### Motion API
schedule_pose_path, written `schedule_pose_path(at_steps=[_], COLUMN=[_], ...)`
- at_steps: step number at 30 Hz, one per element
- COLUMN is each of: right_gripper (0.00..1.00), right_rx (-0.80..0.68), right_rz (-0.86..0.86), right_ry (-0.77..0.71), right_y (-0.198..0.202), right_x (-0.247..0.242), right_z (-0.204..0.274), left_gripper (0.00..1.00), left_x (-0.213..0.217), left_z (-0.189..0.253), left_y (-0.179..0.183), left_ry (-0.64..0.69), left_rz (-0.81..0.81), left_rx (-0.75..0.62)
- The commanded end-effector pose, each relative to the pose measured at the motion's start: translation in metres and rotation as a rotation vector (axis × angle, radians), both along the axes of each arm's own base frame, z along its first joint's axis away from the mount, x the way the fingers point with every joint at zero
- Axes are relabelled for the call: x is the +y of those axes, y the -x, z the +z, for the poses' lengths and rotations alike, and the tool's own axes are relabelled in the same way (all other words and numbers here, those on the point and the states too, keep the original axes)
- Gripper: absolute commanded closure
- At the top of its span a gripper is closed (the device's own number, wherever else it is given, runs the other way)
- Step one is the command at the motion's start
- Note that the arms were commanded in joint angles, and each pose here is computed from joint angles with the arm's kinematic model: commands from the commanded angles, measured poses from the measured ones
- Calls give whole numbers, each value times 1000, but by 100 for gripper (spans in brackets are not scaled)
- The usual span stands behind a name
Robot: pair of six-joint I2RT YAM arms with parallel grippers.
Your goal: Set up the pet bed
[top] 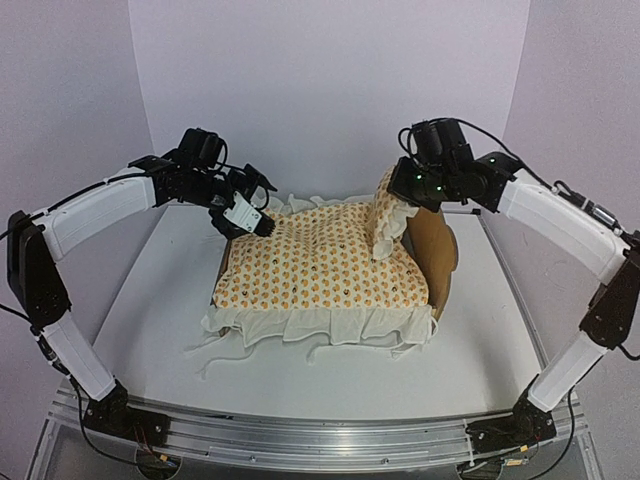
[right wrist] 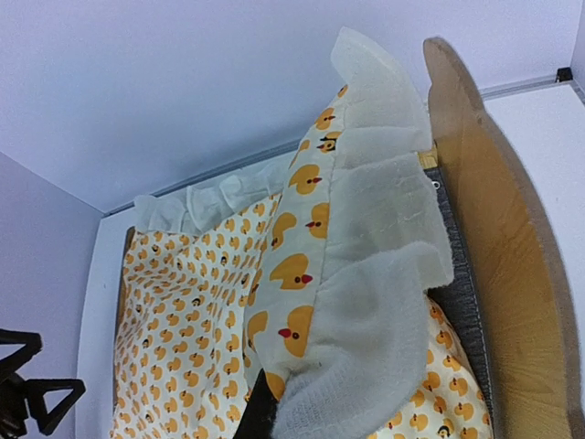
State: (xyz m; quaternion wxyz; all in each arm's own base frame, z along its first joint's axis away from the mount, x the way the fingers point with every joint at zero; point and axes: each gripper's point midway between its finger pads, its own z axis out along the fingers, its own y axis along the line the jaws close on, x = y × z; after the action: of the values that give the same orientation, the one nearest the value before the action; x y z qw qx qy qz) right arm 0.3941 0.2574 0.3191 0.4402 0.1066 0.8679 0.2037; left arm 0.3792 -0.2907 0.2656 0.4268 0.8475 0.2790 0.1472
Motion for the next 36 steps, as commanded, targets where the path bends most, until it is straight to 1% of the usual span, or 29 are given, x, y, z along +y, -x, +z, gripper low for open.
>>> schedule_pose_path(at_steps=[1, 5, 8, 11, 14, 17, 19, 20, 22, 23, 25, 26, 29, 30, 32, 34, 36], right_gripper=[100, 100, 100, 100, 100, 100, 100, 94, 76, 68, 47, 42, 38, 38, 37, 34, 28], right_rx=[-82, -217, -214, -155, -37, 77, 122, 144, 160, 149, 99, 72, 3, -21, -61, -84, -78], right_rz=[11, 64, 44, 5, -28, -69, -108, -132, -156, -166, -159, -149, -114, -106, -102, -91, -54], right_ry=[-58, -63, -87, -126, -165, -157, -115, -78, -1, 53, 174, 243, 435, 503, 584, 634, 652], right_y=[-36, -55, -61, -62, -61, -54, -46, -41, -32, -29, -25, -24, -26, -28, -33, -37, -40], right_x=[26, 38, 26, 11, 2, -10, -23, -32, -45, -50, -51, -49, -37, -34, -29, -25, -16], right_z=[0, 50, 53, 32, -12, -59, -75, -81, -83, -77, -59, -49, -26, -17, -3, 4, -2], left_gripper=[0, 0, 0, 0, 0, 0, 1, 0, 0, 1, 1, 1, 1, 2, 8, 14, 18], left_x=[2, 4, 6, 10, 13, 13, 13, 13, 14, 15, 17, 17, 18, 18, 21, 30, 43], left_z=[24, 23, 22, 18, 13, 13, 14, 14, 12, 11, 8, 7, 2, 2, -7, -17, -31], left_y=[3, 4, 5, 3, 0, -2, -3, -3, -3, -3, -4, -5, -9, -9, -6, -4, -9], left_ry=[55, 52, 53, 50, 41, 42, 45, 45, 43, 41, 39, 39, 54, 89, 121, 147, 183], left_rz=[23, 28, 40, 60, 66, 68, 73, 73, 76, 79, 84, 88, 131, 177, 270, 376, 492], left_rx=[-36, -37, -36, -35, -35, -42, -40, -39, -33, -31, -26, -22, 20, 80, 246, 408, 523])
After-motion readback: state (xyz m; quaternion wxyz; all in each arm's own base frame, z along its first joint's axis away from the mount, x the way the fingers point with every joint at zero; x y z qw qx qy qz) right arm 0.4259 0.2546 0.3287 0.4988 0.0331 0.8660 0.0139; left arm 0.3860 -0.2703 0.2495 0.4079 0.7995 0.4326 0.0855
